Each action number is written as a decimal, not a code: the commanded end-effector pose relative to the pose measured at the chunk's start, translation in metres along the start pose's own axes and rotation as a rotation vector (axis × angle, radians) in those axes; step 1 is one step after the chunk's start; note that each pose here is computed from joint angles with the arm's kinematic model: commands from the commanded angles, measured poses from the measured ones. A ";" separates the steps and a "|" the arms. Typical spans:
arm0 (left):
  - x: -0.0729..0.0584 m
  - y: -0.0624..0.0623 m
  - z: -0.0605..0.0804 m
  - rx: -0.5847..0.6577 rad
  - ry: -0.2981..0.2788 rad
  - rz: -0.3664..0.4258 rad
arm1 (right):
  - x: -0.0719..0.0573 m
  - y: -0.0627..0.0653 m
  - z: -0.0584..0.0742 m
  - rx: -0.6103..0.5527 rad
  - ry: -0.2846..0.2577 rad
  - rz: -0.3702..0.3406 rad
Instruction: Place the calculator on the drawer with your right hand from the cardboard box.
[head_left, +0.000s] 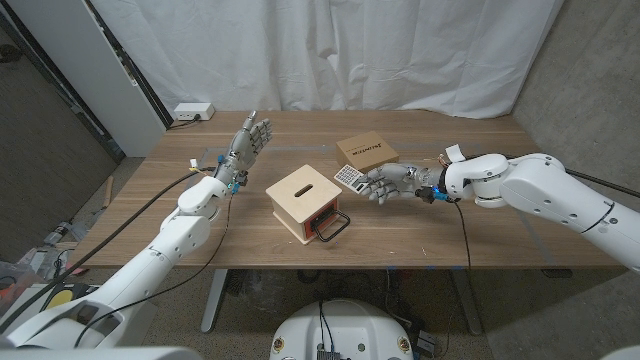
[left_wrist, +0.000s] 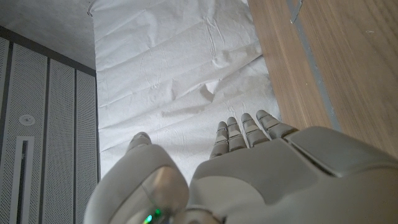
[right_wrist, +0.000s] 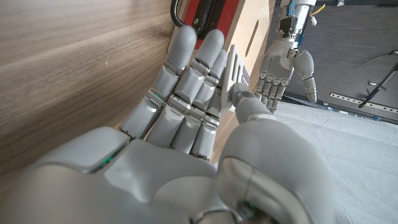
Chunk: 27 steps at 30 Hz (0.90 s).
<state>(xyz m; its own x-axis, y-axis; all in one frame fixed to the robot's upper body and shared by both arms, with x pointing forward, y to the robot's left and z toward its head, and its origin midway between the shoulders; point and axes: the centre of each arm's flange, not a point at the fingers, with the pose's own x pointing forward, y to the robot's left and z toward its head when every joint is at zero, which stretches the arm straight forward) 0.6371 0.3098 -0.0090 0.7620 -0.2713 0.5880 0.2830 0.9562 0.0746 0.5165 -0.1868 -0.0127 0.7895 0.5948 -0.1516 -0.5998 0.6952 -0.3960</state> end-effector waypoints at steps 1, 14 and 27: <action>0.000 0.004 -0.002 -0.005 0.002 -0.010 | 0.005 0.010 0.003 -0.004 0.005 0.020; -0.005 0.008 -0.001 -0.006 0.006 0.000 | 0.013 0.016 0.001 -0.003 0.022 0.039; -0.002 0.007 -0.001 -0.008 0.005 -0.019 | 0.014 0.022 -0.004 0.002 0.044 0.049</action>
<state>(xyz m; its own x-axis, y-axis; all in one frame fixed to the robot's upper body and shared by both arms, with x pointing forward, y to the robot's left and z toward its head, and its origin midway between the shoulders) 0.6369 0.3179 -0.0105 0.7609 -0.2767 0.5870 0.2896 0.9542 0.0744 0.5163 -0.1687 -0.0220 0.7681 0.6105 -0.1932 -0.6310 0.6701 -0.3909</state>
